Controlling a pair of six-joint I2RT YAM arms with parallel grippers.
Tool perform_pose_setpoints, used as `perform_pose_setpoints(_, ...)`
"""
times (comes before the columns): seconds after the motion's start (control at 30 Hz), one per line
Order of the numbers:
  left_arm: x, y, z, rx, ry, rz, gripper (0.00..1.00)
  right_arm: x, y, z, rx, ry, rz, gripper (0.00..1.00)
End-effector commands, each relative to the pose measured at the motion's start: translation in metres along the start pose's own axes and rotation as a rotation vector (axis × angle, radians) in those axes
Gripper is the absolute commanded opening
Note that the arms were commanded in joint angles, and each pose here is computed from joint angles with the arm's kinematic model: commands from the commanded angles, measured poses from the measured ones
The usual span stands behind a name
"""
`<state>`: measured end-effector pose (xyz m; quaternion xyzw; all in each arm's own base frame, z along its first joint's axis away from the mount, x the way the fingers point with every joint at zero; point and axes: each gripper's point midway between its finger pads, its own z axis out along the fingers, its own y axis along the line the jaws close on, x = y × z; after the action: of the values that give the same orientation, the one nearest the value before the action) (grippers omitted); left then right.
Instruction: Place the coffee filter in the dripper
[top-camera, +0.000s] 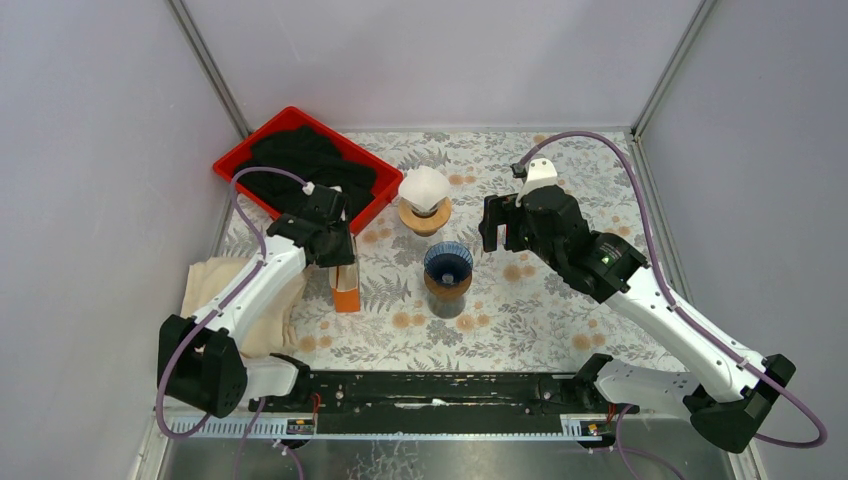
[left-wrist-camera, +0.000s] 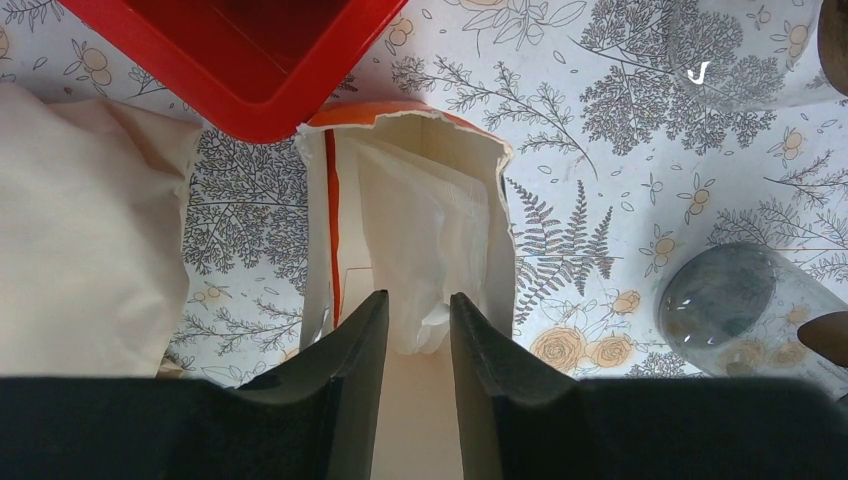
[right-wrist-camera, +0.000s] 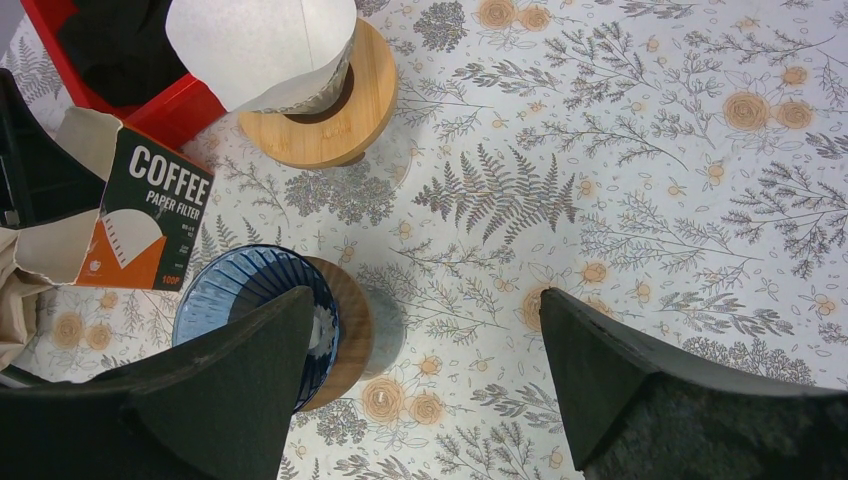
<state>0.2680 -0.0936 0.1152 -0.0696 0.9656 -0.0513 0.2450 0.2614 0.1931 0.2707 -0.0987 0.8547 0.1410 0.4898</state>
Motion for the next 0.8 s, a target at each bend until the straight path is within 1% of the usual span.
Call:
perform_pose_setpoints(0.0, -0.009, 0.002, 0.005, -0.009, -0.038, 0.008, 0.35, -0.012, 0.002, 0.001, 0.002, -0.045, 0.000, 0.90)
perform_pose_setpoints(0.13, -0.011, 0.005, 0.003, -0.024, -0.045, 0.002, 0.31, -0.012, 0.003, 0.001, -0.001, -0.042, -0.001, 0.90)
perform_pose_setpoints(0.5, -0.016, 0.016, -0.006, -0.087, -0.067, -0.010, 0.30, -0.013, 0.004, 0.002, -0.005, -0.046, -0.001, 0.90)
perform_pose_setpoints(0.77, -0.019, 0.015, -0.009, -0.085, -0.077, -0.016, 0.28, -0.012, 0.005, 0.003, -0.007, -0.043, 0.000, 0.91)
